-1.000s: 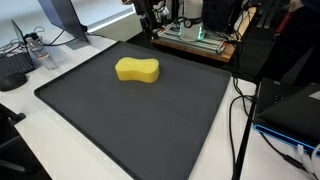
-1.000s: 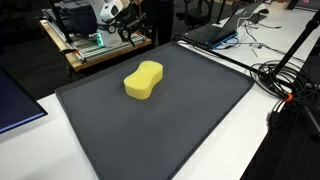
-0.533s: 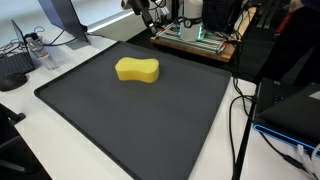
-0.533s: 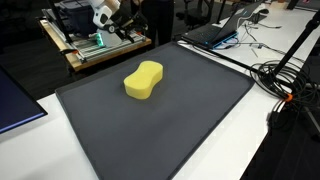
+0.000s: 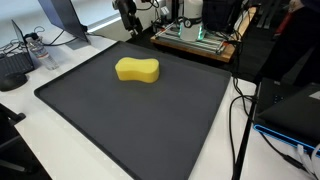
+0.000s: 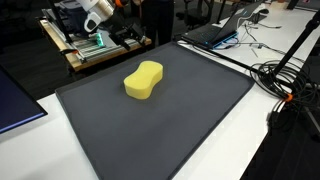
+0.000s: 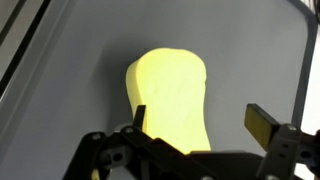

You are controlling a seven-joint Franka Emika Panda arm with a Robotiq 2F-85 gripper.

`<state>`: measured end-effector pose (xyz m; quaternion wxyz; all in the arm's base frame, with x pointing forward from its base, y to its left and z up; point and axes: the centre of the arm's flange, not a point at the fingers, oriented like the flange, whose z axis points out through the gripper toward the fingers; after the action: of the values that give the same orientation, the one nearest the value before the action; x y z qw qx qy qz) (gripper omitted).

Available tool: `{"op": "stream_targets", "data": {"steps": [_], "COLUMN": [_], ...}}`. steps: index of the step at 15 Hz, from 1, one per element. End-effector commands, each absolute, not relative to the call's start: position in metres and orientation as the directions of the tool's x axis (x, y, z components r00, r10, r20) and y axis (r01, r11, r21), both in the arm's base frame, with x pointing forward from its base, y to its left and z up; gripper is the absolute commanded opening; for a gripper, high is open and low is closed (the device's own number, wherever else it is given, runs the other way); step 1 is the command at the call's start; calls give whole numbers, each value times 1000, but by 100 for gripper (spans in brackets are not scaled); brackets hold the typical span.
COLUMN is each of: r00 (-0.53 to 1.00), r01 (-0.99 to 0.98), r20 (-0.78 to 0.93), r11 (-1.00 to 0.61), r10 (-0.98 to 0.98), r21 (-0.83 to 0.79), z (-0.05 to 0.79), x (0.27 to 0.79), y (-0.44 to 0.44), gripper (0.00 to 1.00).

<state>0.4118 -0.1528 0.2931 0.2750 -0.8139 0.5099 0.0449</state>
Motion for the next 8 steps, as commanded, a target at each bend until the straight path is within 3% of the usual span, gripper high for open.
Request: {"op": "stream_targets", "data": {"steps": [1,8], "r00": [372,410], "r01": [-911,-904], "r20": [-293,-194], "r11": [-286,-369], "r10": [-881,-891], "r21": [-297,-217], "z": [287,286], "x": [428,427], "y": [-169,-205], "gripper": [100,100]}}
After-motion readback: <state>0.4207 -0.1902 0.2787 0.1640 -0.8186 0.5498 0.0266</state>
